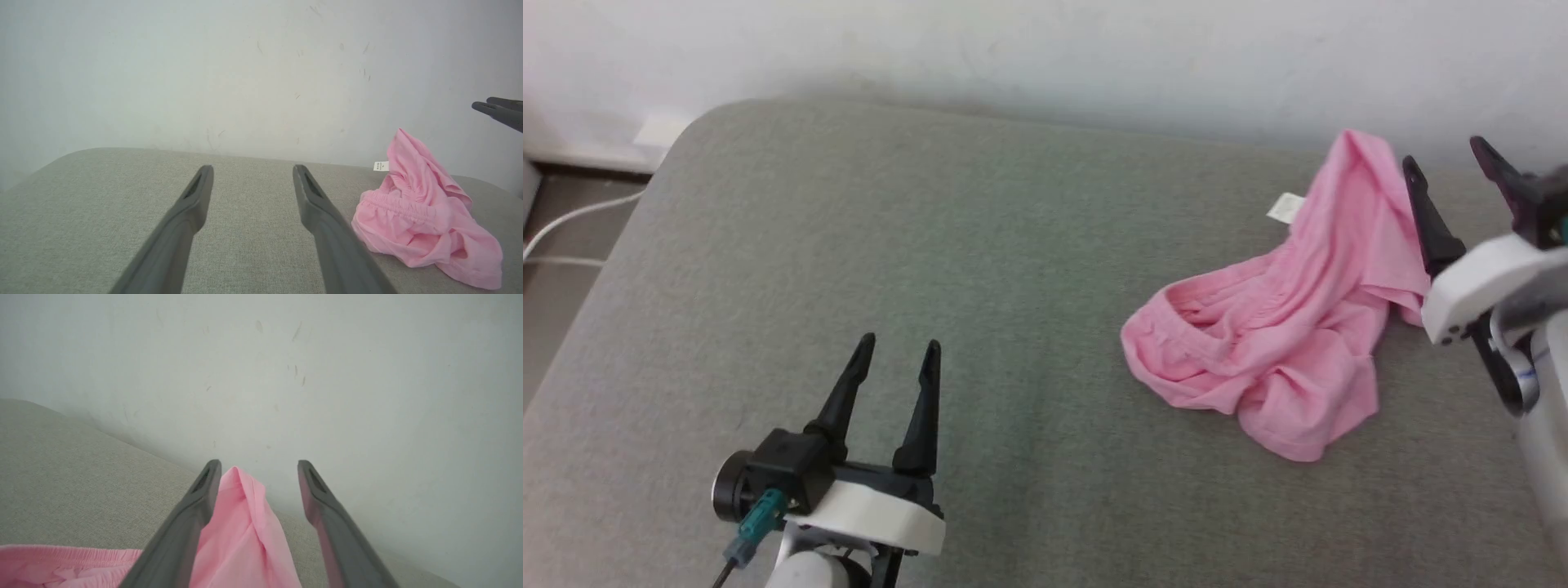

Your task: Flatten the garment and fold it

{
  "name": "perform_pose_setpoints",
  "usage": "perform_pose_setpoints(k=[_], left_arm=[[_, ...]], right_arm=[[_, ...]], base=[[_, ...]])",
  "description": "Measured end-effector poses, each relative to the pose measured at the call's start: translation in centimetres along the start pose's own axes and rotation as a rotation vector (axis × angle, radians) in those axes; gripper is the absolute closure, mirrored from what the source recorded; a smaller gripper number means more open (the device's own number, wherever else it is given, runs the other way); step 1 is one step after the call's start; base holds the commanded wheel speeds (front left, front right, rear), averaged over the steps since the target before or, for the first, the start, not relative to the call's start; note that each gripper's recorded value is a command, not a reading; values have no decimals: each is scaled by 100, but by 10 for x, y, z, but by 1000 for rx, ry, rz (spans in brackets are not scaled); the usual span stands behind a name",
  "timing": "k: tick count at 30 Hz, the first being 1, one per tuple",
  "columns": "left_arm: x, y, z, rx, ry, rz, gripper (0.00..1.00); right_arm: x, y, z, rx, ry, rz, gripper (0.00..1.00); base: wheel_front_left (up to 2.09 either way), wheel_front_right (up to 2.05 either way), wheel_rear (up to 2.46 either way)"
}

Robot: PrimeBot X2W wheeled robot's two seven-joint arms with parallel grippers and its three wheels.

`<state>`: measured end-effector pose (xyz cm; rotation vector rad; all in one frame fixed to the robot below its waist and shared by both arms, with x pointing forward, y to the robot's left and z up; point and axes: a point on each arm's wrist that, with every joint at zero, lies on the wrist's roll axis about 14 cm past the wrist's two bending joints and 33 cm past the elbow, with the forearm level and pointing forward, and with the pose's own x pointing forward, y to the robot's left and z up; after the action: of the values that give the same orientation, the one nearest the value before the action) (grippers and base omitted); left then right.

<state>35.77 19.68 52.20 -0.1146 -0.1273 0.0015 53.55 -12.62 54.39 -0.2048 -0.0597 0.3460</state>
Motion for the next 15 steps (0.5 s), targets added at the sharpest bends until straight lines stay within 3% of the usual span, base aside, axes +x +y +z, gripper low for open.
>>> perform_pose_setpoints(k=[6, 15], left_arm=[[6, -12, 5, -38, -23, -36, 0], [10, -42, -30, -96, 85, -125, 0]], right_arm=[[-57, 1, 10, 130, -108, -74, 0], [-137, 15, -15, 291, -68, -213, 0]], base=[[0, 0, 0], [0, 0, 0]])
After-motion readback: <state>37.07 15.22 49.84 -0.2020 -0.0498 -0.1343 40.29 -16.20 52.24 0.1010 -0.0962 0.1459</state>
